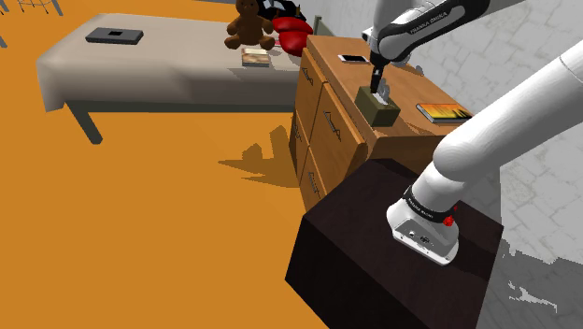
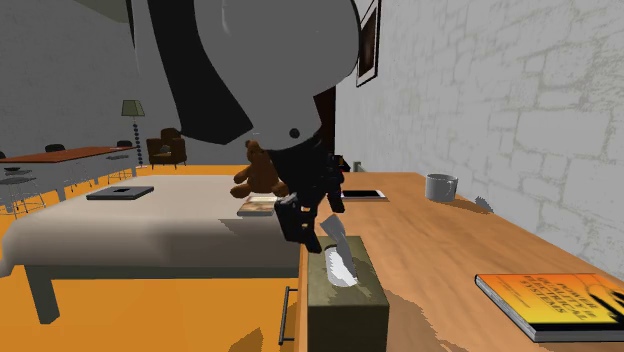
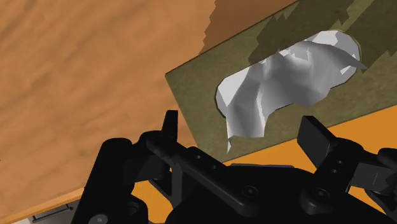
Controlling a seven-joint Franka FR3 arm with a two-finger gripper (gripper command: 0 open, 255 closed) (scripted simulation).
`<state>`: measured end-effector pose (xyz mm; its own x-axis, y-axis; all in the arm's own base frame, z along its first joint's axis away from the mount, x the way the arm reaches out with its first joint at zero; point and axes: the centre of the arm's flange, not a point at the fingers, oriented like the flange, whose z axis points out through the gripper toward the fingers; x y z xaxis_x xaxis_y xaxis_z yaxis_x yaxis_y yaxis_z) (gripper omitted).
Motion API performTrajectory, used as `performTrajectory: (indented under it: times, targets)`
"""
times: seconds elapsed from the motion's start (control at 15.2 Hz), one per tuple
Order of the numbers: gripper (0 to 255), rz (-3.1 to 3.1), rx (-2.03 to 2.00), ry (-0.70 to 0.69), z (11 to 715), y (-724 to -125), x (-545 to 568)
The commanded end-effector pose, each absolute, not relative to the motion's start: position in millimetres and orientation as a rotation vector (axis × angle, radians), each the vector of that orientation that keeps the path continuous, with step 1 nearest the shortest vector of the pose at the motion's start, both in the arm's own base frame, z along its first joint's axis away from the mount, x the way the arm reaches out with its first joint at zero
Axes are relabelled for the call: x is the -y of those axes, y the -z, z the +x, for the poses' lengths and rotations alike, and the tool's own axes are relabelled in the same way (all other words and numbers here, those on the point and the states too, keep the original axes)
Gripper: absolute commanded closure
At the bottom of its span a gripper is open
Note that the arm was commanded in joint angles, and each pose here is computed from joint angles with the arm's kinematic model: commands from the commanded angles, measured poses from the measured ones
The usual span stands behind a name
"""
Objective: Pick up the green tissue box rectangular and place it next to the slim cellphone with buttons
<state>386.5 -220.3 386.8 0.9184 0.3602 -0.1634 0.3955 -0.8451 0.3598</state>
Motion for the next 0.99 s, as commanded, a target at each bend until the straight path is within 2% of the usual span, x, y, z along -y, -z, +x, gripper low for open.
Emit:
performTrajectory:
  times: [0.0, 0.2, 0.26, 0.92]
  targets:
    - [0, 2.687, -0.551, 0.125, 386.6, -386.4, 220.4]
    - [0, 2.687, -0.551, 0.125, 386.6, -386.5, 220.3]
    - [255, 2.687, -0.551, 0.125, 386.6, -386.5, 220.3]
    - [255, 2.687, -0.551, 0.125, 386.6, -391.7, 220.4]
